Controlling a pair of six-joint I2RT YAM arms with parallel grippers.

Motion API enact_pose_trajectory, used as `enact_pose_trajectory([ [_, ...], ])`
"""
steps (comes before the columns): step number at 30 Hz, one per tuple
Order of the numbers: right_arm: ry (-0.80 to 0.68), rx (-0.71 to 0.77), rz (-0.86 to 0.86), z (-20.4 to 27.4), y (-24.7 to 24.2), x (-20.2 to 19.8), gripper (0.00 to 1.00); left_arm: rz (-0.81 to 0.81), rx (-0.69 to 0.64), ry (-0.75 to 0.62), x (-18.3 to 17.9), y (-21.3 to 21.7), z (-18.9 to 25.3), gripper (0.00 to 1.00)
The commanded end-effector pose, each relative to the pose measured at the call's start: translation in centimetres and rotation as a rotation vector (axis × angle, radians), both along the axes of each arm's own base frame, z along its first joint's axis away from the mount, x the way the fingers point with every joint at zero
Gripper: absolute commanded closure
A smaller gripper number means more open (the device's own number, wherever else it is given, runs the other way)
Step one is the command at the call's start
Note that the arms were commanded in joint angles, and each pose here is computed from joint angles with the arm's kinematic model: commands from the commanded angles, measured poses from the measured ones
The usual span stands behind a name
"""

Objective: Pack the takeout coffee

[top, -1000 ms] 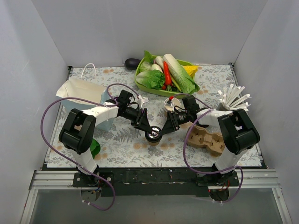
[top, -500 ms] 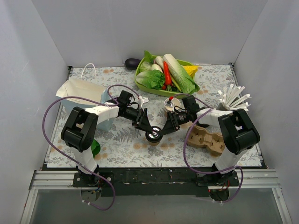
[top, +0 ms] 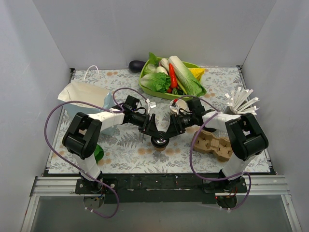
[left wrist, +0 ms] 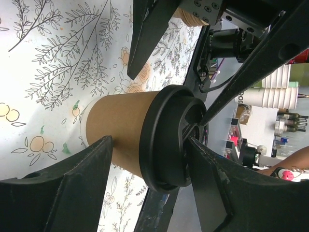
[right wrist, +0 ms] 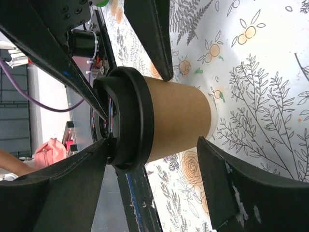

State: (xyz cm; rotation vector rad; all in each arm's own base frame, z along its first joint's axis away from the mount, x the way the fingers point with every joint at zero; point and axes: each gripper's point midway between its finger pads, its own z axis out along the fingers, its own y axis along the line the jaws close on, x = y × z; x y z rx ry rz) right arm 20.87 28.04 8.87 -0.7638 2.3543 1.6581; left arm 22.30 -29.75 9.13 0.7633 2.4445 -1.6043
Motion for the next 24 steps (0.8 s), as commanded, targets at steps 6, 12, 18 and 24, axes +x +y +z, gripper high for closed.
enact_pose_trajectory([
  [6, -0.078, -0.038, -0.054, 0.4, 0.3, 2.1, 0.19, -0.046, 0.045, -0.168, 0.3, 0.4, 2.0, 0.32],
  [12, -0.114, -0.021, -0.050, 1.2, 0.0, 1.5, 0.20, -0.038, 0.074, -0.272, 0.6, 1.1, 4.1, 0.02],
  [18, -0.130, -0.031, -0.046, 1.1, -0.6, 0.7, 0.25, -0.021, 0.140, -0.230, -0.8, 2.8, 4.0, 0.02],
  [24, -0.132, -0.028, -0.050, 1.0, -0.7, 0.6, 0.30, -0.052, 0.225, -0.156, -2.5, 4.4, 1.6, 0.03],
])
